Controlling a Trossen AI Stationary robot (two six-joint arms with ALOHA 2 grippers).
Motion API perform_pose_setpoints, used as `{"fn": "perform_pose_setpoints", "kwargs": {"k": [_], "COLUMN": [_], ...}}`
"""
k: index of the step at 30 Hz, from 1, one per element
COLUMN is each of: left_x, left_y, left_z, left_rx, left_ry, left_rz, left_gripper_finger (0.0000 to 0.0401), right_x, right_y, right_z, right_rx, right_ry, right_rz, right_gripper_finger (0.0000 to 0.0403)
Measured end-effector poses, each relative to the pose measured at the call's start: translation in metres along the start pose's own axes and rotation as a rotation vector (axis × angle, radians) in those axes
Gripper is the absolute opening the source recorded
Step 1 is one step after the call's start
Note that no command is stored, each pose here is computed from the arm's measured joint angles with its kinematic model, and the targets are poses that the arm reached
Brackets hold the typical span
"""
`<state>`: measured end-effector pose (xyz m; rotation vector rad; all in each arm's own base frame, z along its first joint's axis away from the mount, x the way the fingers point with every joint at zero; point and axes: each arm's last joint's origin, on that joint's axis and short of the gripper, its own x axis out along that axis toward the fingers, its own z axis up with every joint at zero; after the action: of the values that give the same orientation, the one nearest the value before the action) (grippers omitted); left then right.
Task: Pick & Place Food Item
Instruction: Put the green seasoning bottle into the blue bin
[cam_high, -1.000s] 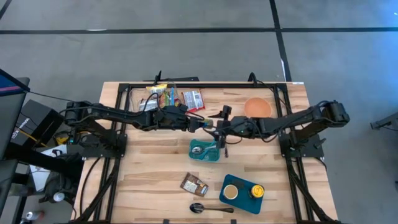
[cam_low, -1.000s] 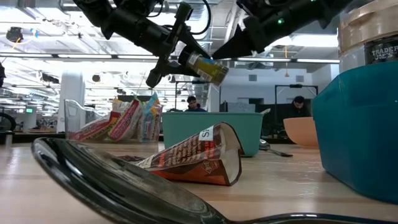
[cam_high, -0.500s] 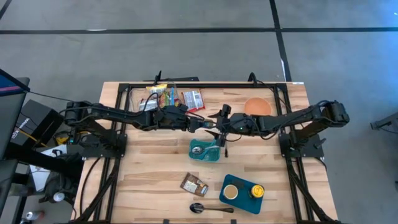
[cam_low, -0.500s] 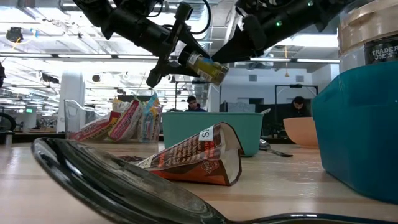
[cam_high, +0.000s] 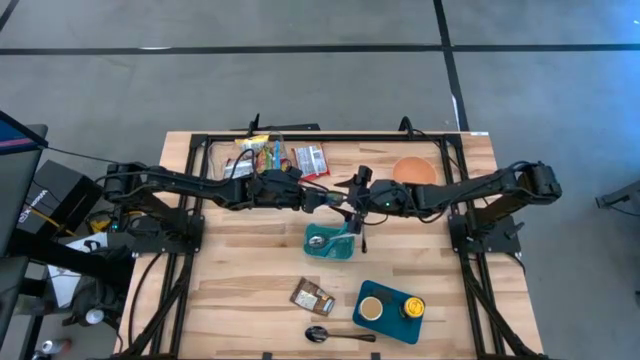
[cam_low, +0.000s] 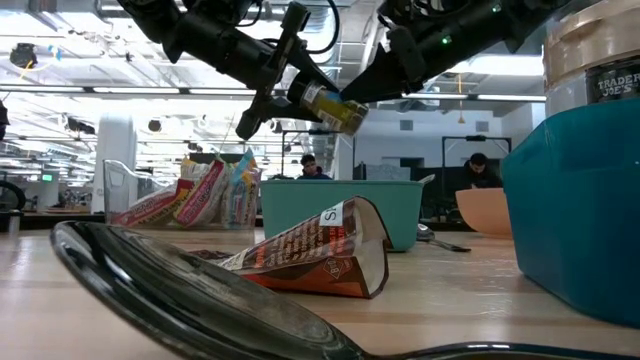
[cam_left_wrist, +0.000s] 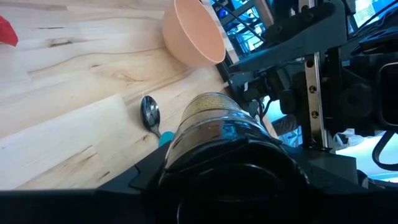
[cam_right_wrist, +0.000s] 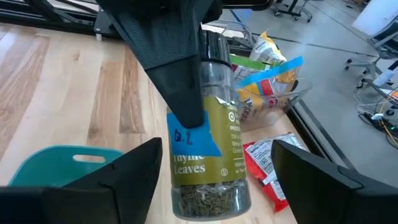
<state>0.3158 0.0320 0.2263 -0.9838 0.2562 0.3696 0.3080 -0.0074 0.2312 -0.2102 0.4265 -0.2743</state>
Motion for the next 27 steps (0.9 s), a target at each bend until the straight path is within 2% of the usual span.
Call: {"fn": "perform_pose_setpoints", "kwargs": {"k": [4, 11, 16, 27], "left_x": [0.000, 0.000, 0.000, 0.000], "left_y": [-0.001, -0.001, -0.001, -0.001], "left_z": [0.001, 0.000, 0.000, -0.001], "left_rx": [-0.002, -0.001, 0.000, 0.004], "left_ry": [-0.009, -0.002, -0.002, 0.005], "left_rz": [-0.014, -0.013, -0.011, -0.005], "left_gripper_finger": [0.0194, 0.0192, 0.0196, 0.0196], "right_x": [0.011, 0.032, 0.035, 0.030], "right_y": [0.004, 0.013, 0.013, 0.016], "right_z": [-0.007, 0.002, 0.006, 0.011], "right_rx": [-0.013, -0.064, -0.079, -0.082], "right_ry": [0.039, 0.076, 0.121, 0.107], "right_rz": [0.006, 0.012, 0.019, 0.030], "right_gripper_finger": [0.0296, 0.0296, 0.0296, 0.0290]}}
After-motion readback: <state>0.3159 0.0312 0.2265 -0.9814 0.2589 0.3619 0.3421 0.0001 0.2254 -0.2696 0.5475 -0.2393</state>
